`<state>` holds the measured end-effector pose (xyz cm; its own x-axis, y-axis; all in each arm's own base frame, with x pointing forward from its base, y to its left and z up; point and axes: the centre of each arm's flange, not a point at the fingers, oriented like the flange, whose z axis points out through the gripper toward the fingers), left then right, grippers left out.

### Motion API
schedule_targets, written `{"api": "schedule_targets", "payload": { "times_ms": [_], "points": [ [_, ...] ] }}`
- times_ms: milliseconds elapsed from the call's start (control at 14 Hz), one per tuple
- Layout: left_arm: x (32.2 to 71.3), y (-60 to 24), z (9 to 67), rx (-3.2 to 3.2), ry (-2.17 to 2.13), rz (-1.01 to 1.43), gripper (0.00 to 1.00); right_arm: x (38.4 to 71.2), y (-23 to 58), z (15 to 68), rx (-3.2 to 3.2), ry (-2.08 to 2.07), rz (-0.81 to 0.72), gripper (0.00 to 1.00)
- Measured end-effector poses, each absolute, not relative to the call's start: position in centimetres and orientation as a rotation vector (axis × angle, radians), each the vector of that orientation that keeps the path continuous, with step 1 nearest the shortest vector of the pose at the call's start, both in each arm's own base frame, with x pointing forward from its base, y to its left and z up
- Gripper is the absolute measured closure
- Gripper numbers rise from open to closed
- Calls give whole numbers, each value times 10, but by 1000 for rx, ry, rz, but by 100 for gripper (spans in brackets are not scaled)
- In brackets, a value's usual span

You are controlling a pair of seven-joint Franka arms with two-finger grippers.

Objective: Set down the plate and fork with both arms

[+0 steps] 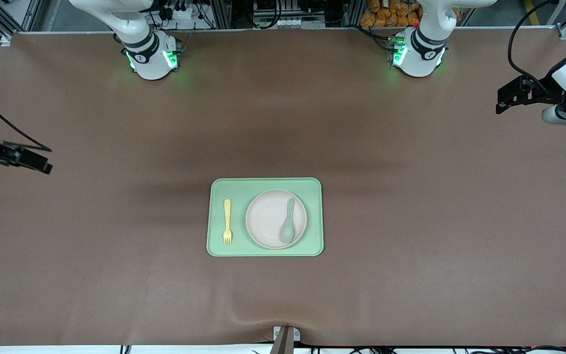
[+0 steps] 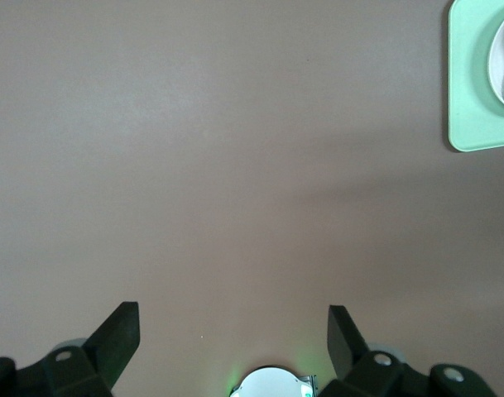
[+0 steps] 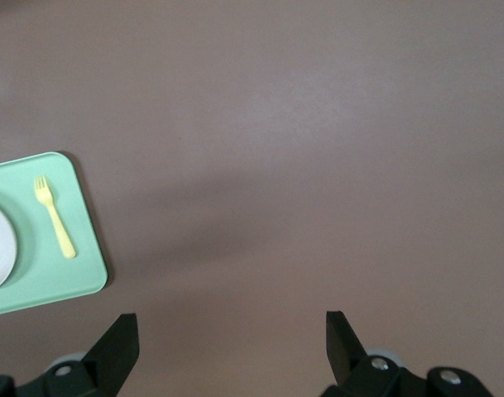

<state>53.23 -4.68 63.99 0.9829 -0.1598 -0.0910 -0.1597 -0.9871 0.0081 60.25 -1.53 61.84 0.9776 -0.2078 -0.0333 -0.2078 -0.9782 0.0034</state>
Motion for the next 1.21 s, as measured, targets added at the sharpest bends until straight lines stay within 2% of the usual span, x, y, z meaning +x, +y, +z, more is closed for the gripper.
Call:
{"api": "schedule_targets", "payload": {
  "times_ms": [214, 571, 1214],
  "points": [
    [532, -47, 640, 3127, -252, -144, 0, 579, -21, 640, -3124, 293, 31, 0],
    [532, -47, 640, 3127, -252, -144, 0, 550, -16, 648, -3123, 274, 18, 0],
    [532, -47, 640, 3127, -252, -144, 0, 564, -12, 662, -3118, 261, -105, 0]
  ]
}}
